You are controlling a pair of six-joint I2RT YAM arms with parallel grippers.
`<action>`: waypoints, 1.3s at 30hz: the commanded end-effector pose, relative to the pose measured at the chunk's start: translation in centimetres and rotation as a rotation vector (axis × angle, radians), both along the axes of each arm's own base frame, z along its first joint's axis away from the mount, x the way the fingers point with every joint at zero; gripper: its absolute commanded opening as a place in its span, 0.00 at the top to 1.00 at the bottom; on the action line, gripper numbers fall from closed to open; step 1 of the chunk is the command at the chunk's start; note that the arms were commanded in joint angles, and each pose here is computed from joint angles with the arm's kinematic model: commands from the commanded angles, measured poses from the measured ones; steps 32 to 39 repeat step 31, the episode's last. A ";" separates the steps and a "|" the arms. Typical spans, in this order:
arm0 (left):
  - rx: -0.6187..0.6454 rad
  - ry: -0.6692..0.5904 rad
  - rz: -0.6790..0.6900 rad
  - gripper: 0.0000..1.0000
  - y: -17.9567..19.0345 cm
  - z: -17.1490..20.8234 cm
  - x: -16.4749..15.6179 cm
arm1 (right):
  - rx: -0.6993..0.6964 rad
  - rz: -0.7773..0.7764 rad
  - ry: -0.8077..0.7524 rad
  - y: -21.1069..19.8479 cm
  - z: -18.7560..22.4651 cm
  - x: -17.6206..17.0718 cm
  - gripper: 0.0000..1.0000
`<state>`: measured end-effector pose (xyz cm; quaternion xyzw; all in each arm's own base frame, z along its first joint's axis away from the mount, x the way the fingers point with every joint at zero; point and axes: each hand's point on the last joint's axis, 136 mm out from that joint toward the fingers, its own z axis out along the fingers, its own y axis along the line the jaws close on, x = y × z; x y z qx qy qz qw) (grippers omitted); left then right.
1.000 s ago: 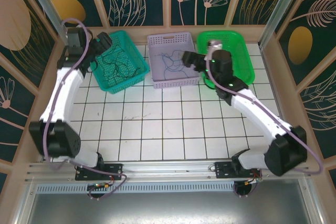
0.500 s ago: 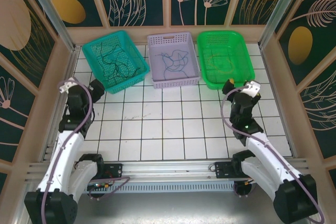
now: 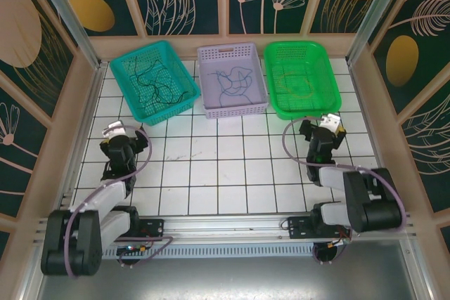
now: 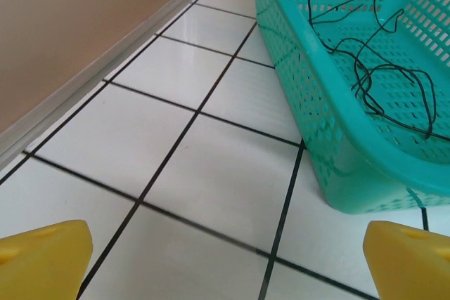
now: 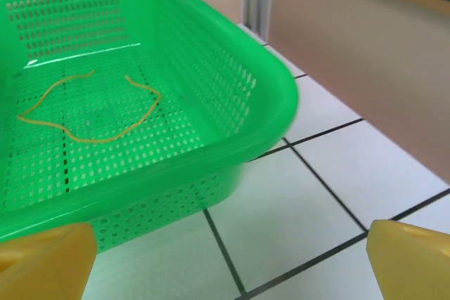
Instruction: Untangle the cables
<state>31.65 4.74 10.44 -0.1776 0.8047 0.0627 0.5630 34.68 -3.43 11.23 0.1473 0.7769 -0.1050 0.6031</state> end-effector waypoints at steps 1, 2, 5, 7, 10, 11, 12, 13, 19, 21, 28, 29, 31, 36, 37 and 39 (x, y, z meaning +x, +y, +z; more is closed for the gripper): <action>0.077 -0.172 -0.023 0.01 -0.1 3.7 2.2 | -0.027 0.091 -0.147 1.3 3.0 2.2 0.01; 0.089 -0.167 -0.053 0.01 -0.5 3.7 2.8 | -0.021 0.102 -0.138 1.2 2.3 2.5 0.01; 0.097 -0.220 -0.085 0.01 -1.0 4.5 4.0 | 0.009 0.138 -0.140 1.1 2.2 2.8 0.01; 0.101 -0.244 -0.098 0.01 -1.2 4.9 4.9 | 0.027 0.148 -0.139 1.0 1.9 2.6 0.01; 0.098 -0.269 -0.113 0.01 -1.4 3.8 5.4 | 0.039 0.184 -0.167 1.2 1.6 1.6 0.01; 0.104 -0.306 -0.118 0.01 -1.5 3.7 5.2 | 0.017 0.189 -0.204 1.3 1.8 1.2 0.01; 0.106 -0.318 -0.125 0.01 -1.6 4.0 5.0 | 0.011 0.183 -0.219 1.4 2.2 1.2 0.01; 0.102 -0.275 -0.134 0.01 -1.8 3.4 5.1 | 0.017 0.189 -0.177 1.6 1.7 1.5 0.01; 0.102 -0.257 -0.152 0.01 -2.0 3.1 5.8 | 0.053 0.168 -0.158 0.7 1.3 2.3 0.01; 0.102 -0.257 -0.152 0.01 -2.0 3.1 5.8 | 0.055 0.170 -0.156 0.7 1.2 2.3 0.01; 0.104 -0.260 -0.152 0.01 -2.0 3.2 5.8 | 0.066 0.209 -0.144 1.0 1.0 2.6 0.01; 0.104 -0.258 -0.152 0.01 -2.0 3.1 5.8 | 0.065 0.210 -0.147 1.0 1.1 2.6 0.01; 0.103 -0.261 -0.152 0.01 -2.0 3.2 5.7 | 0.066 0.210 -0.147 1.0 1.1 2.6 0.01; 0.103 -0.261 -0.152 0.01 -2.0 3.2 5.7 | 0.066 0.210 -0.147 1.0 1.1 2.6 0.01; 0.103 -0.261 -0.152 0.01 -2.0 3.2 5.7 | 0.066 0.210 -0.147 1.0 1.1 2.6 0.01; 0.103 -0.261 -0.152 0.01 -2.0 3.2 5.7 | 0.066 0.210 -0.147 1.0 1.1 2.6 0.01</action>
